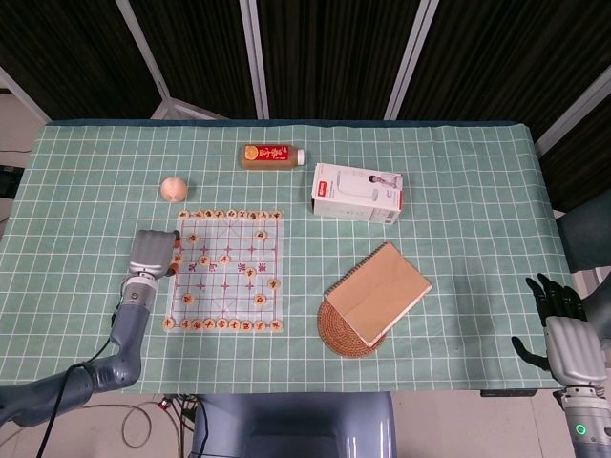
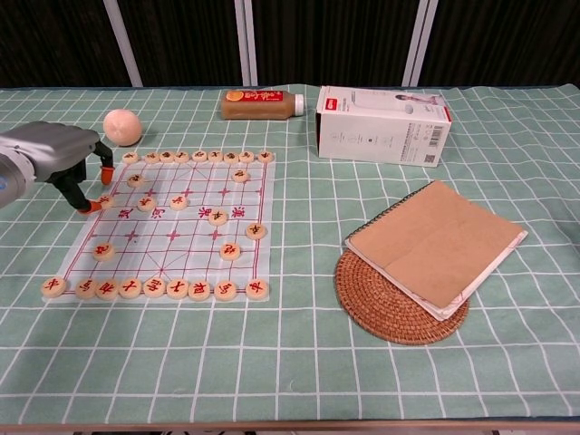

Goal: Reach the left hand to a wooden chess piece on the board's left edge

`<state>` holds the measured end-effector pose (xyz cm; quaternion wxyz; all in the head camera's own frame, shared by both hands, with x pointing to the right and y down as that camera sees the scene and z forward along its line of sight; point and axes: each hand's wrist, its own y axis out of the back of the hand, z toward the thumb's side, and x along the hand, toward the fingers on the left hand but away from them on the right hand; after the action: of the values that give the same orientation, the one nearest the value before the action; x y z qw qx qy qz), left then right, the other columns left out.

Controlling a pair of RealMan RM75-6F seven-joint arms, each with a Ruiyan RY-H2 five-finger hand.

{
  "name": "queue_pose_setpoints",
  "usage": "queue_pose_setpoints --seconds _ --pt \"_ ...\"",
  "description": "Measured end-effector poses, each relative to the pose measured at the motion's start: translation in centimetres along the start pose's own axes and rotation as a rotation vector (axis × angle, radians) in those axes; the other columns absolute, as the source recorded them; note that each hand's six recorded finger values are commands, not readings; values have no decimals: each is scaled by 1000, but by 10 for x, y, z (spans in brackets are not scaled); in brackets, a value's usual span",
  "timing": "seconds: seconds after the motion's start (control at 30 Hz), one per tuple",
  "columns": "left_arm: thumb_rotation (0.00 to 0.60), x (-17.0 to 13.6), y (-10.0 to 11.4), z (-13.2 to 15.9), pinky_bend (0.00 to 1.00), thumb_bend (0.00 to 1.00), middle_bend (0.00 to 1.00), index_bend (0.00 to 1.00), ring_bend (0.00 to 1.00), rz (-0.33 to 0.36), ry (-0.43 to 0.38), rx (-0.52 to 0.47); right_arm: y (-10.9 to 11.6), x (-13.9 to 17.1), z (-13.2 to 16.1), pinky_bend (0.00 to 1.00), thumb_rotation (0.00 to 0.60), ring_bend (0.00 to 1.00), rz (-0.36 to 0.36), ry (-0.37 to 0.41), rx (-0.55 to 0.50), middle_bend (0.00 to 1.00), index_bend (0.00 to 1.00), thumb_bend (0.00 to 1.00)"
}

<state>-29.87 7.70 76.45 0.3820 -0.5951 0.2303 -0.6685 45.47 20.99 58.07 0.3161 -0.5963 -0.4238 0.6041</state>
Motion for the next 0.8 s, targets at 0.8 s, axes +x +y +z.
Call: queue_pose_setpoints --seconds 0.8 --pt "600 1 -3 4 940 254 1000 453 852 -20 5 2 0 1 1 0 600 0 1 2 -2 0 0 344"
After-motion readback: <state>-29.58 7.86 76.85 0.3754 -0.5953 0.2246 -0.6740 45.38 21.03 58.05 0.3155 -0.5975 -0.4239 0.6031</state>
